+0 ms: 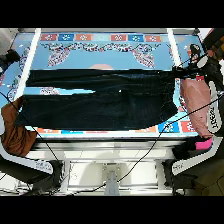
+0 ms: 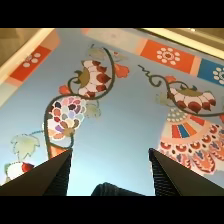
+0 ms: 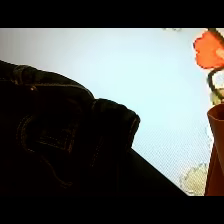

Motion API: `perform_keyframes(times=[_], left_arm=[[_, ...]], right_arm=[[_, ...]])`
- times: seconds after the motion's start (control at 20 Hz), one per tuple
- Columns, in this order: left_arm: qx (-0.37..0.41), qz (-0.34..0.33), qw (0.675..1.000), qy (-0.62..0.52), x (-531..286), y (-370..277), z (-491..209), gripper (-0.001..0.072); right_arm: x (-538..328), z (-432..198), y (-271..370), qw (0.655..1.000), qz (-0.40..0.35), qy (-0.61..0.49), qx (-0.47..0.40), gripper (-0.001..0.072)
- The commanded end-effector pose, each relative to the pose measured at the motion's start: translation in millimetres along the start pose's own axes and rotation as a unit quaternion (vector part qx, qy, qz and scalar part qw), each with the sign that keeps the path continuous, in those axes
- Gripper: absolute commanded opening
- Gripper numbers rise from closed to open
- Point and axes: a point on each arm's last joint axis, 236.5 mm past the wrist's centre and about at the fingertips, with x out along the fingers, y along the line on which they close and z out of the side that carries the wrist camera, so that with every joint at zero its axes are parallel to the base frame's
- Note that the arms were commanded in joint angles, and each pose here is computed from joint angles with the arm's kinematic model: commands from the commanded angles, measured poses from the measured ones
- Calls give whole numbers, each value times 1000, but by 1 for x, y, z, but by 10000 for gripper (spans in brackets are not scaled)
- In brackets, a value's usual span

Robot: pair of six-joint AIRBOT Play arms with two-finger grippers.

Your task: Fold the clothes and pants, and hang the long-sleeved shirts on hangers.

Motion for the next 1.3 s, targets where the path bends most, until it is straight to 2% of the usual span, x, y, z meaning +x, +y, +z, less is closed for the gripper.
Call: perform_keyframes(times=[0.0,0.1,0.25,0.35,0.55,0.6,0.65,0.7,0.9,1.1,1.2,1.25], left_arm=[[-54,-22,996,67,0,-4,-34,559],[-115,-32,981,154,-1,0,-83,561],[-144,-51,950,271,-13,4,-150,564],[-150,-54,941,299,-17,7,-167,564],[-148,-50,944,292,-15,12,-165,563],[-148,-50,944,292,-15,12,-165,563],[-147,-50,944,290,-15,12,-163,563],[-140,-53,946,286,-17,11,-158,562],[-77,-68,967,235,-36,8,-103,562],[1,-70,987,145,-83,9,-13,557],[19,-56,994,97,-115,18,32,467],[21,-46,996,77,-131,24,50,467]], right_arm=[[0,0,1,1000,1,0,1,34],[0,0,1,1000,1,0,1,33],[0,-1,1,1000,1,1,1,34],[0,-1,0,1000,1,1,0,33],[0,-1,0,1000,1,1,1,36],[0,0,0,1000,0,1,0,76],[0,0,-1,1000,-3,0,-3,234],[0,0,-3,1000,-6,0,-6,334],[-23,5,-3,1000,-13,-7,-15,334],[-81,14,-11,998,-47,-27,-45,331],[-117,10,-12,994,-62,-25,-89,324],[-135,4,-12,992,-68,-20,-107,324]])
